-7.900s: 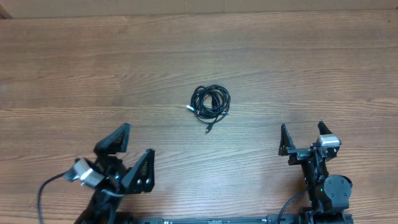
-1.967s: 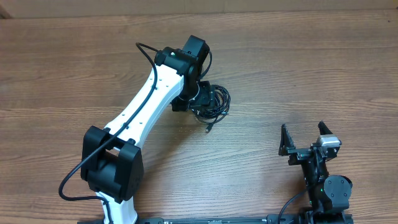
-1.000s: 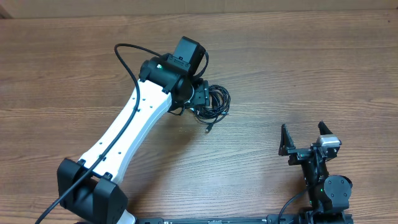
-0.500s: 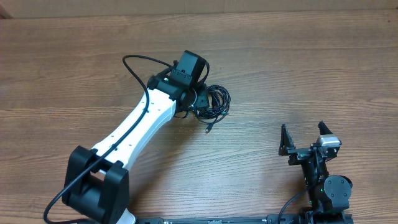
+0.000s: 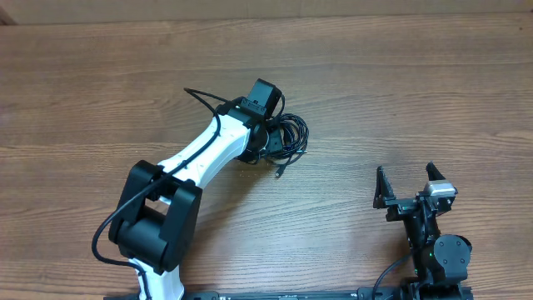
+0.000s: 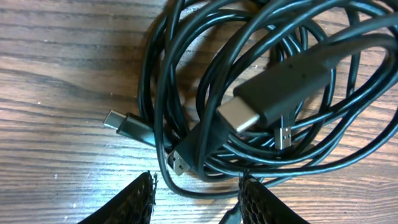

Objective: Untangle cables
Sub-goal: 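Lower the left gripper and close it on the cable coil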

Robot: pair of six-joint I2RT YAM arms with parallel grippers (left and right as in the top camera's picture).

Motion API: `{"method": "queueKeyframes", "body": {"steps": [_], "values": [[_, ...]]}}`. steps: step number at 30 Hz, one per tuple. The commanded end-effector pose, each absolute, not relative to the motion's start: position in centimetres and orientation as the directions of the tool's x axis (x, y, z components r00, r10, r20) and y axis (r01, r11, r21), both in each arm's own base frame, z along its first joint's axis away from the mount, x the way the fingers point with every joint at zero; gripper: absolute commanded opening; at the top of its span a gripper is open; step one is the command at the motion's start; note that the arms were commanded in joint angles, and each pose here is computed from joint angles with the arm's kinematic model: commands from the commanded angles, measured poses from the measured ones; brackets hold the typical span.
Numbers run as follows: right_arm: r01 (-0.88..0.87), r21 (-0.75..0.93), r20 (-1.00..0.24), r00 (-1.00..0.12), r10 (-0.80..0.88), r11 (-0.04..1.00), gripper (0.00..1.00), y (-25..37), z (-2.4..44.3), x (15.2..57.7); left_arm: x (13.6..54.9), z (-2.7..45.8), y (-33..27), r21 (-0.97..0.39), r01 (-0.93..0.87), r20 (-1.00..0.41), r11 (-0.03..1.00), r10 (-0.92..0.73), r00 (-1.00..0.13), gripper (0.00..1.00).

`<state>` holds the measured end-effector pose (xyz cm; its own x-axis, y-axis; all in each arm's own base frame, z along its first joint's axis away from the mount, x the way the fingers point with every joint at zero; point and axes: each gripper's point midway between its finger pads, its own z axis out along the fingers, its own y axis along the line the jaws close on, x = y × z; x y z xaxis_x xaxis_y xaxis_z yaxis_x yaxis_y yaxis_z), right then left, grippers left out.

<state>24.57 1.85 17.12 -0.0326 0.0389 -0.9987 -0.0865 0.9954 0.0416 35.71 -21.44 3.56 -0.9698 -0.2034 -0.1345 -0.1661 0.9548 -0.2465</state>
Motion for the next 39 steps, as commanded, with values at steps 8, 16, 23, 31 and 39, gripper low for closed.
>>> {"method": "queueKeyframes", "body": {"steps": [8, 16, 23, 31, 39], "values": [[-0.079, 0.044, -0.999, -0.026, 0.042, 0.996, 1.00, 1.7, 17.0, 24.6, 35.0, 2.2, -22.2, -0.242, -0.172, -0.096, 0.955, -0.200, -0.975, 0.38], [-0.079, 0.044, -0.999, -0.026, 0.042, 0.996, 1.00, 1.7, 17.0, 24.6, 34.8, 2.1, -22.6, -0.246, -0.210, -0.087, 0.946, -0.237, -0.968, 0.34], [-0.079, 0.044, -0.999, -0.026, 0.042, 0.996, 1.00, 1.7, 17.0, 24.6, 35.3, 2.1, -21.9, -0.207, -0.252, -0.125, 0.945, -0.281, -0.951, 0.35], [-0.079, 0.044, -0.999, -0.026, 0.042, 0.996, 1.00, 1.7, 17.0, 24.6, 35.7, 2.2, -22.1, -0.220, -0.254, -0.138, 0.942, -0.288, -0.948, 0.29], [-0.079, 0.044, -0.999, -0.026, 0.042, 0.996, 1.00, 1.7, 17.0, 24.6, 36.3, 2.2, -21.8, -0.209, -0.257, -0.169, 0.943, -0.294, -0.941, 0.23]]}}
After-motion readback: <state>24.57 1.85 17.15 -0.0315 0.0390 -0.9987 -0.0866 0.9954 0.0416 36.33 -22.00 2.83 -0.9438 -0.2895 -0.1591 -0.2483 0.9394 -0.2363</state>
